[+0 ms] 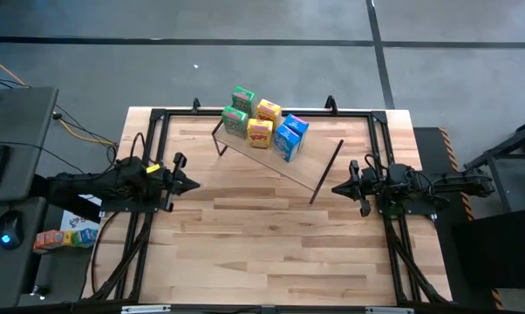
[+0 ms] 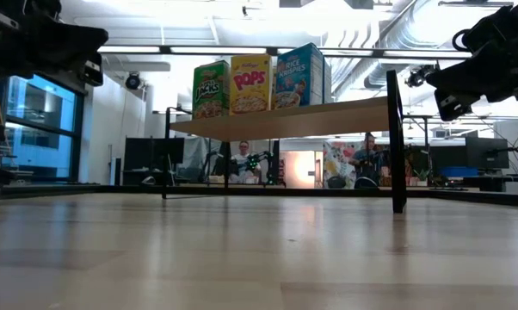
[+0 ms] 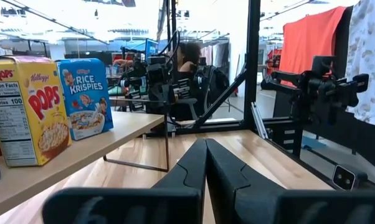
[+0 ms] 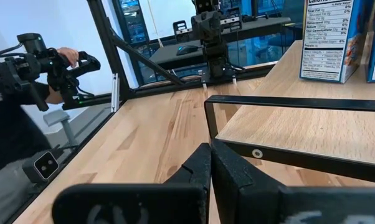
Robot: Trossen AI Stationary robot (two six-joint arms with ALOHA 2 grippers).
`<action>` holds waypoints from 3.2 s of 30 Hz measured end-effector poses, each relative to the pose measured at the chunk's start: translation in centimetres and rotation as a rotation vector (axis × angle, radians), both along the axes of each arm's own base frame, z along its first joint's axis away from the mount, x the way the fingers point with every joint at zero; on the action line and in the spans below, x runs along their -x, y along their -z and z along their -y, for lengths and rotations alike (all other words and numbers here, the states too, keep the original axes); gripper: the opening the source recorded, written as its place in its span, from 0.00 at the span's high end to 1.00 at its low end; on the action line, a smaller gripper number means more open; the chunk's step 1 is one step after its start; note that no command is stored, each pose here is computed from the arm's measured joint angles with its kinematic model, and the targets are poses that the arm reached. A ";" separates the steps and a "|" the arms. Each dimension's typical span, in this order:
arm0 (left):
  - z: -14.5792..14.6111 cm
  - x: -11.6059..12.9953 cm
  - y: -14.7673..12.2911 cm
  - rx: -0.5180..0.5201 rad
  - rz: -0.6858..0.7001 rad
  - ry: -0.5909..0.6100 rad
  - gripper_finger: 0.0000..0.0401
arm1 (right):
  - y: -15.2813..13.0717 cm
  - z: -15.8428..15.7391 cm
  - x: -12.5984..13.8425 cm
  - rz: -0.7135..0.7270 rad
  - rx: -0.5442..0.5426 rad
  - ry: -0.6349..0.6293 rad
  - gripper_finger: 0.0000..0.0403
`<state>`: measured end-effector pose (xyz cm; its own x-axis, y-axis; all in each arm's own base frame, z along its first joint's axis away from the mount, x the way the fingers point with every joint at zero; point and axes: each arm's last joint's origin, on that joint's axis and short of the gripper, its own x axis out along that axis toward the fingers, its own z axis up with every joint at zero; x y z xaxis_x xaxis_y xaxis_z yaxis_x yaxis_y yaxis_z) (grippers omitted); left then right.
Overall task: Stack cereal on shelf
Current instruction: Return to Home Position
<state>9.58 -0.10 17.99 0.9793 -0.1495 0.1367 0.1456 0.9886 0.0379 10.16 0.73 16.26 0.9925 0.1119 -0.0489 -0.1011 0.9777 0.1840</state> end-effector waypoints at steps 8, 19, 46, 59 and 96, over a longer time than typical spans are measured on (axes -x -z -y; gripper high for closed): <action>0.0 0.0 0.0 0.000 0.000 0.000 1.00 | 0.0 0.0 0.0 0.000 0.000 0.000 1.00; 0.0 0.0 0.0 0.000 0.000 0.000 1.00 | 0.0 0.0 0.0 0.000 0.000 0.000 1.00; 0.7 0.0 0.0 0.000 0.000 0.069 1.00 | 0.0 0.0 0.0 0.000 0.000 0.000 1.00; 0.7 0.0 0.0 0.000 0.000 0.069 1.00 | 0.0 0.0 0.0 0.000 0.000 0.000 1.00; 0.7 0.0 0.0 0.000 0.000 0.069 1.00 | 0.0 0.0 0.0 0.000 0.000 0.000 1.00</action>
<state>9.56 -0.76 17.99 0.9667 -0.2167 0.1362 0.2135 0.9762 0.0379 10.16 0.73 16.26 0.9925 0.1119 -0.0490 -0.1011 0.9777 0.1840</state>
